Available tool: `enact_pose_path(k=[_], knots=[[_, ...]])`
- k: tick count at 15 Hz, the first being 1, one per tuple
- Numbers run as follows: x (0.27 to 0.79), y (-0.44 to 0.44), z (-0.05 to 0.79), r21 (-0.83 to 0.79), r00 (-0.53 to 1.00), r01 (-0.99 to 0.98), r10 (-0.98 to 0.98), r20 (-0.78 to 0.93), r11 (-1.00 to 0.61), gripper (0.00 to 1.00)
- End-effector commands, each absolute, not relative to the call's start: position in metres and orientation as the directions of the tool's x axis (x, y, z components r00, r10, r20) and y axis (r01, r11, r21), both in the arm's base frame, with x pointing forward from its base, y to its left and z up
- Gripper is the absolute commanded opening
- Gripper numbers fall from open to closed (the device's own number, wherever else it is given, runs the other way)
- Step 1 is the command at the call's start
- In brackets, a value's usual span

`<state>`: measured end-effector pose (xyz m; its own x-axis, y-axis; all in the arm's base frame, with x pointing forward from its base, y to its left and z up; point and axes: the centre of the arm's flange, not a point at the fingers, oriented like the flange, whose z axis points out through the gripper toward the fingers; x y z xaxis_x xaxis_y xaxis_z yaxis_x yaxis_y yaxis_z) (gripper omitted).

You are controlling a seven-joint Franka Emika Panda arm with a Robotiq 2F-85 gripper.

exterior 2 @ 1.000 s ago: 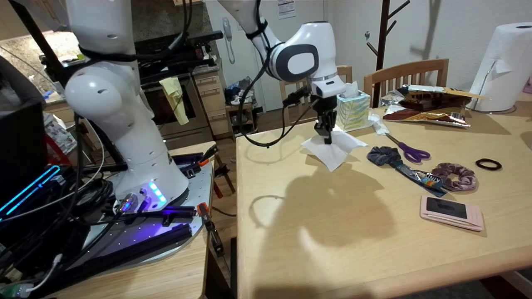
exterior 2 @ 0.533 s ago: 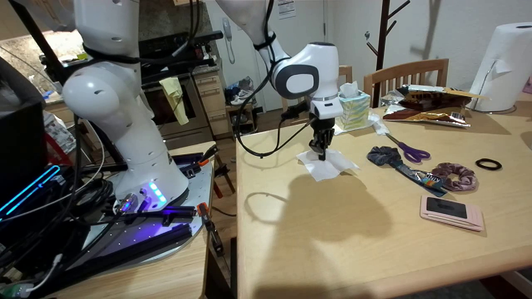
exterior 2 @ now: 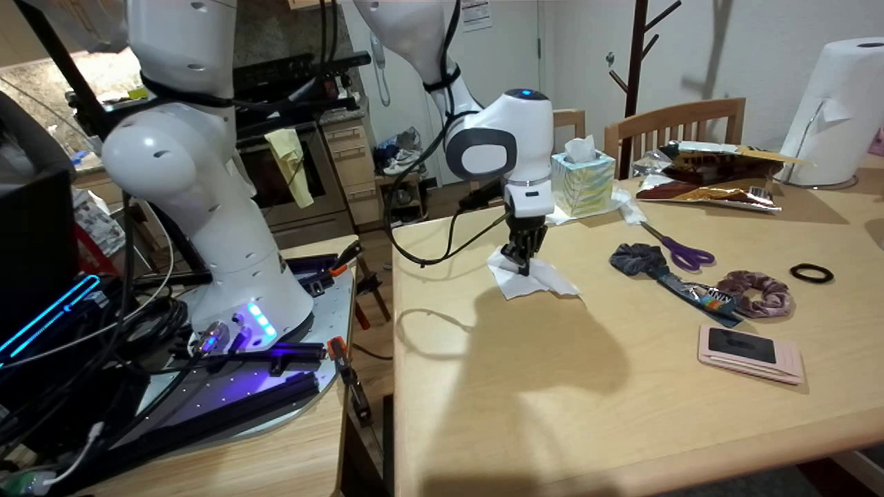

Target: Take a tissue out of the box and use it to wipe the table

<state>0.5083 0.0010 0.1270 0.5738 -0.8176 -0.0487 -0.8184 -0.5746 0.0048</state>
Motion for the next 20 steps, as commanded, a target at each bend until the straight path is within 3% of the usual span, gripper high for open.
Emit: enact_pose_path(k=[1, 20], knots=[[0.472, 0.001, 0.118, -0.033, 0.543, -0.840, -0.837, -0.071, -0.542, 0.00], [0.349, 0.014, 0.113, -0.025, 0.416, -0.909, -0.909, -0.037, -0.415, 0.00]])
